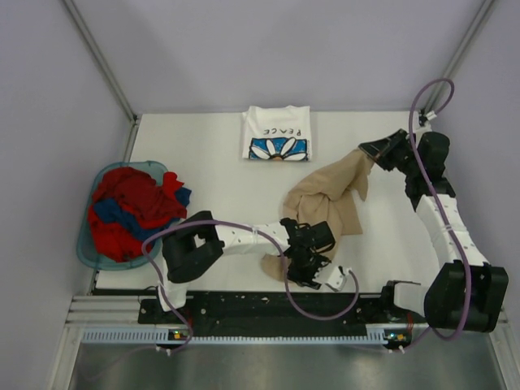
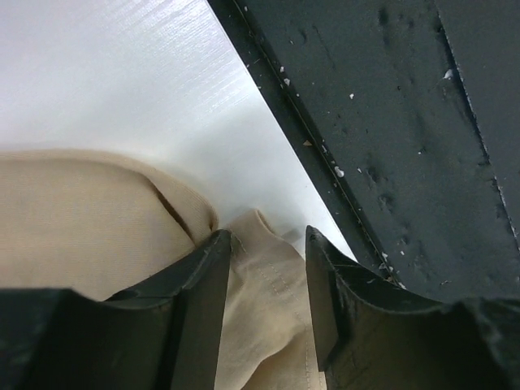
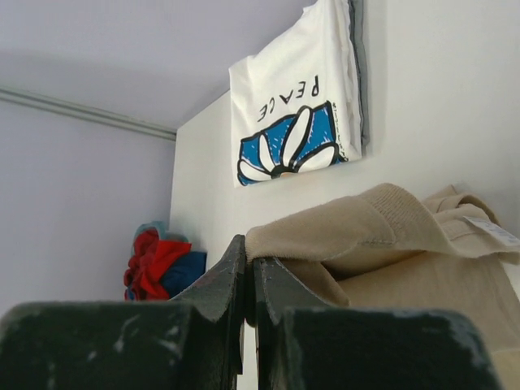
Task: Fold and stack the t-shirts
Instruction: Flatten out the tshirt
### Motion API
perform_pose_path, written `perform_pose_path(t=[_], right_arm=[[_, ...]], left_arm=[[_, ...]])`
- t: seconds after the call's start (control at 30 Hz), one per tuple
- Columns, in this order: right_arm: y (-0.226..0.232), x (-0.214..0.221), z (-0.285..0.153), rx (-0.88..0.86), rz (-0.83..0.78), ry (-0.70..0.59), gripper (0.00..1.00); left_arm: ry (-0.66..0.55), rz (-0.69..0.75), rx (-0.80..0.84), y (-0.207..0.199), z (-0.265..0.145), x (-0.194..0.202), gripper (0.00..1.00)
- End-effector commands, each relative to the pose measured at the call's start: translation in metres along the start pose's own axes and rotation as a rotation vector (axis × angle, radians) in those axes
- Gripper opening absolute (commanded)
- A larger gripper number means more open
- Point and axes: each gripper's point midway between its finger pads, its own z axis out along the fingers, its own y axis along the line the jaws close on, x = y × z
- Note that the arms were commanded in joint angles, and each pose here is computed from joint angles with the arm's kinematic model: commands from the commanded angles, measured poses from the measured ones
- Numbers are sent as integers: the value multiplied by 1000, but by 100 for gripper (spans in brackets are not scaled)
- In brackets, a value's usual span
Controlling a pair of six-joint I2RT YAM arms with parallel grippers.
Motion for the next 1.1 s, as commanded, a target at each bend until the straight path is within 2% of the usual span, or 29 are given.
perform_pose_path(t=[0.0, 0.03, 0.1, 0.17, 0.3, 0.4, 0.53, 0.7, 0.77, 0.83, 0.97, 1.07], right_arm=[[20, -14, -10, -68, -37, -55, 0], [21, -15, -10, -69, -38, -56, 0], [22, -16, -12, -71, -40, -60, 0], [21, -18, -14, -72, -33, -64, 0], [18, -23, -19, -71, -25, -80, 0], [16, -34, -27, -64, -25, -116, 0], [20, -58, -49, -63, -17, -199, 0], [51, -87, -88, -90, -74, -323, 0], [69, -94, -102, -102, -110, -363, 0], [89, -97, -118, -119, -140, -391, 0], [142, -102, -159, -196, -226, -469, 0], [192, -102, -203, -255, -335, -550, 0]], left_arm=[[70, 36, -77, 13, 7, 5, 46], [109, 42, -109, 16, 12, 11, 42], [182, 52, -177, 24, 22, 24, 26], [216, 49, -213, 29, 22, 31, 1], [201, 46, -276, 37, -2, 21, 0], [118, 27, -256, 29, -40, -5, 0], [-53, -49, -193, 8, -120, -33, 0], [-140, -140, -336, 3, -230, -24, 0], [-171, -159, -455, -1, -277, -17, 0], [-183, -192, -641, 2, -323, -5, 0], [-155, -304, -1123, -5, -435, 28, 0], [-160, -386, -1458, -33, -517, 46, 0]])
